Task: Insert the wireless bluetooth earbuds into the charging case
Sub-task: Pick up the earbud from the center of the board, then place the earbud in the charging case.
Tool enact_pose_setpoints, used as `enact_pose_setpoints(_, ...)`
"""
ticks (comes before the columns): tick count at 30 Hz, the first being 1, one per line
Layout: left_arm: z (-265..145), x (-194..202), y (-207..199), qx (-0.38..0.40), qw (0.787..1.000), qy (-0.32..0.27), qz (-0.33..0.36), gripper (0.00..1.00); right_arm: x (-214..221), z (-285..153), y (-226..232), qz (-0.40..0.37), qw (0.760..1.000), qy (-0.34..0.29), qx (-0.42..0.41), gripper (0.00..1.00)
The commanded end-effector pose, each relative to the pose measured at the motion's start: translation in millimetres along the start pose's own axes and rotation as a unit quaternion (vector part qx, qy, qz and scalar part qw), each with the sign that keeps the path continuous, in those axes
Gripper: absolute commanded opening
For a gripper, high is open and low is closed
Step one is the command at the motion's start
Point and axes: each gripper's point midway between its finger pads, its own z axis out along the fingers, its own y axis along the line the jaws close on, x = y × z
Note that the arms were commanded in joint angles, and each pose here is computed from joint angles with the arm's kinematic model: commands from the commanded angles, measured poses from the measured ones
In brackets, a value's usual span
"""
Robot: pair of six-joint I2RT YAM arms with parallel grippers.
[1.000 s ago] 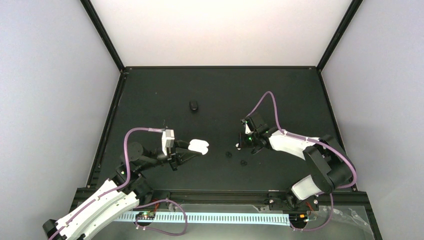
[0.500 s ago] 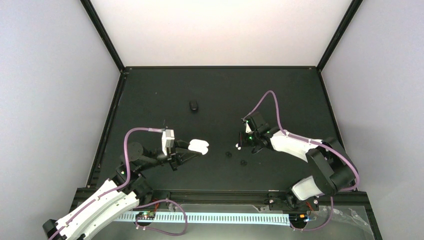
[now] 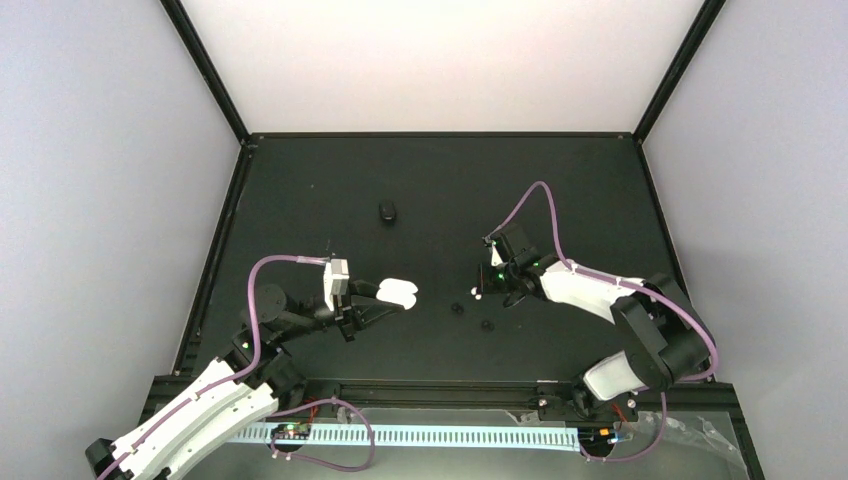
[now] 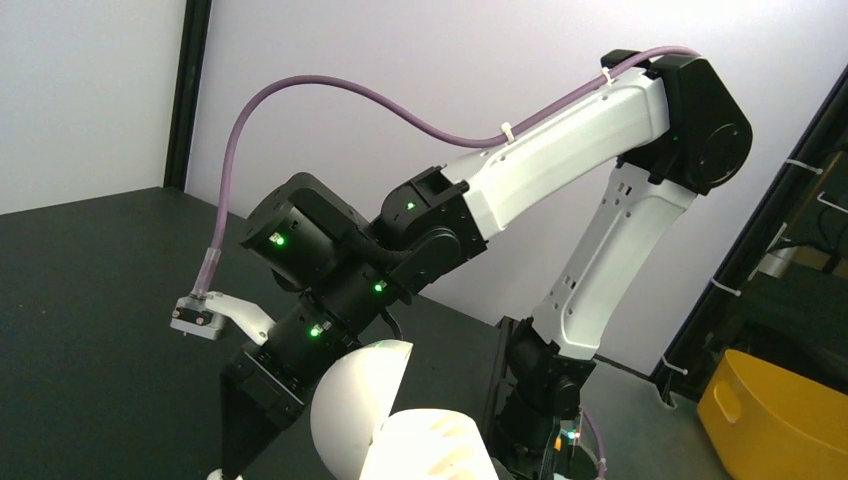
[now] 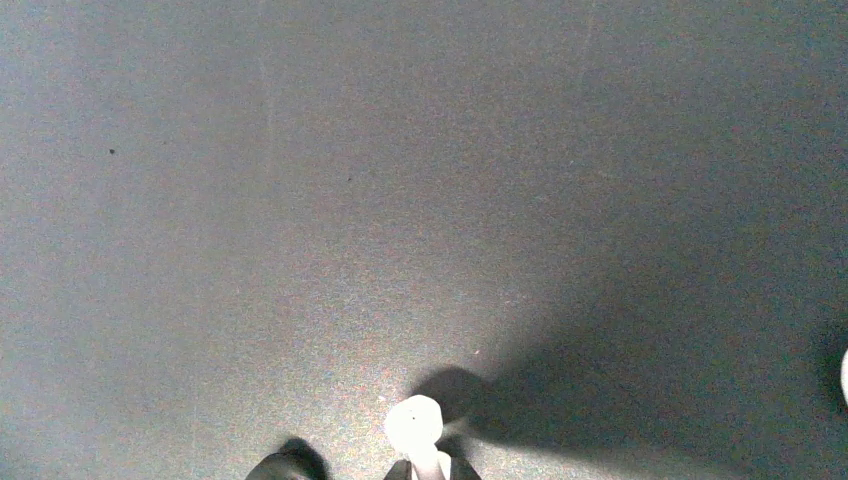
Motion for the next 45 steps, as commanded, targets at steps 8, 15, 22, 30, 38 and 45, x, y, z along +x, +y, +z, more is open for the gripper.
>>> enact_pose_setpoints(8,1.1,-4.2,-3.6,0.009,1.000,-0.006,0.004,0.02,1.4,4.2,0.2,-0.003,1.000,0.007,-0.006,0.07)
enact_pose_setpoints(15,0.7,-5.0,-4.4,0.010,1.000,-0.007,0.006,0.02,-6.4,-6.9,4.1,-0.009,1.000,-0.012,-0.008,0.01)
enact_pose_setpoints(22,-0.5,-8.2,-8.7,0.018,1.000,-0.011,0.011,0.02,-29.3,-89.8,58.4,-0.099,0.985,-0.089,-0.108,0.01)
enact_pose_setpoints(30,-2.1,-13.9,-20.4,0.047,0.998,-0.021,0.025,0.02,-10.1,-249.4,135.0,-0.295,0.895,-0.212,-0.259,0.01)
enact_pose_setpoints(38,1.7,-11.3,-27.5,0.078,0.997,-0.022,0.021,0.02,6.5,-305.2,142.0,-0.377,0.869,-0.213,-0.238,0.01)
enact_pose_setpoints(45,11.8,-9.8,-32.6,0.096,0.995,-0.023,0.026,0.02,10.4,-321.5,161.8,-0.453,0.854,-0.190,-0.171,0.01)
